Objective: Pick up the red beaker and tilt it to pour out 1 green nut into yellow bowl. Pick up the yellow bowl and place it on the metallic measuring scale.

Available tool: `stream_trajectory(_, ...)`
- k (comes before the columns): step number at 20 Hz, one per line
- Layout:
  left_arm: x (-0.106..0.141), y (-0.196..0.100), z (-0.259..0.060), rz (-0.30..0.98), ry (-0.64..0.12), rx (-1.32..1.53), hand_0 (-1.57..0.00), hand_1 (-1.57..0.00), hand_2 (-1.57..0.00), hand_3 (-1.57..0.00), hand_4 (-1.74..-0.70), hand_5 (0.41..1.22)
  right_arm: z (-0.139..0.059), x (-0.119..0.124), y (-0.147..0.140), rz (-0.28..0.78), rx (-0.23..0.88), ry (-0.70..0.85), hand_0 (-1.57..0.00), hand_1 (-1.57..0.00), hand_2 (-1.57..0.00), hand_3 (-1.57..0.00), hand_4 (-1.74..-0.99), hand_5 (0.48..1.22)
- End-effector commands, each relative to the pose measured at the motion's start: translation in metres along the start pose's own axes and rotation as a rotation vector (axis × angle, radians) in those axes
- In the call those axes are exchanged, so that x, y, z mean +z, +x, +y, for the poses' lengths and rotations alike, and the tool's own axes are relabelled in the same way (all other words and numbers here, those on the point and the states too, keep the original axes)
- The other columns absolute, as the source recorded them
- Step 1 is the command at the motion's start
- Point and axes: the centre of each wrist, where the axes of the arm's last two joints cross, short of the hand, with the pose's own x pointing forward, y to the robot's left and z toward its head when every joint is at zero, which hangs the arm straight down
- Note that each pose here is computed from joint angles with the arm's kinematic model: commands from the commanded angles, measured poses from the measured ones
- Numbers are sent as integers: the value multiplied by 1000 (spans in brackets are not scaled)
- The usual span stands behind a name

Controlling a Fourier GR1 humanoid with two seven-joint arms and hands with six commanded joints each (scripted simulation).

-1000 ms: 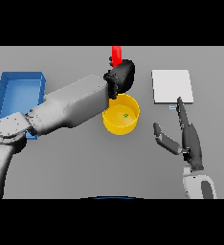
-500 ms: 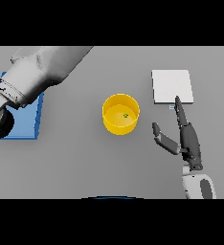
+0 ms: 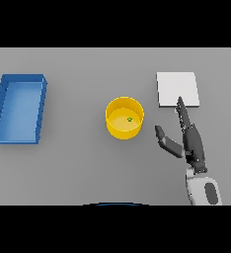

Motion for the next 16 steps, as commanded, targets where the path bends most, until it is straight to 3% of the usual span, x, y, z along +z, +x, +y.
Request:
stream_trajectory(1, 1, -18, -10, 63, 6, 68, -1571, -1571, -1571, -1499, -1740, 1221, -1, 0, 0, 5, 4, 11, 1, 1, 1, 1, -1081, 631)
stream_trajectory(6, 15, -92, -63, 381, 23, 322, -1571, -1571, -1571, -1547, -1741, 1221, -2, 2, -2, -2, -11, 41, 1, 1, 1, 1, -1148, 663)
stream_trajectory(8, 20, -105, -74, 458, 37, 423, -1571, -1571, -1571, -1556, -1741, 1221, -2, -1, -2, 4, 8, 29, 1, 1, 1, 1, -1165, 672)
stream_trajectory(12, 37, -129, -110, 551, 16, 563, -1571, -1571, -1571, -1428, -1741, 1221, -4, -2, 0, -8, 36, 44, 1, 1, 1, 1, -1191, 702)
stream_trajectory(16, 65, -138, -147, 617, 13, 671, -1571, -1571, -1571, -1379, -1741, 1221, -4, -1, 0, -12, 39, 48, 1, 1, 1, 1, -1202, 709)
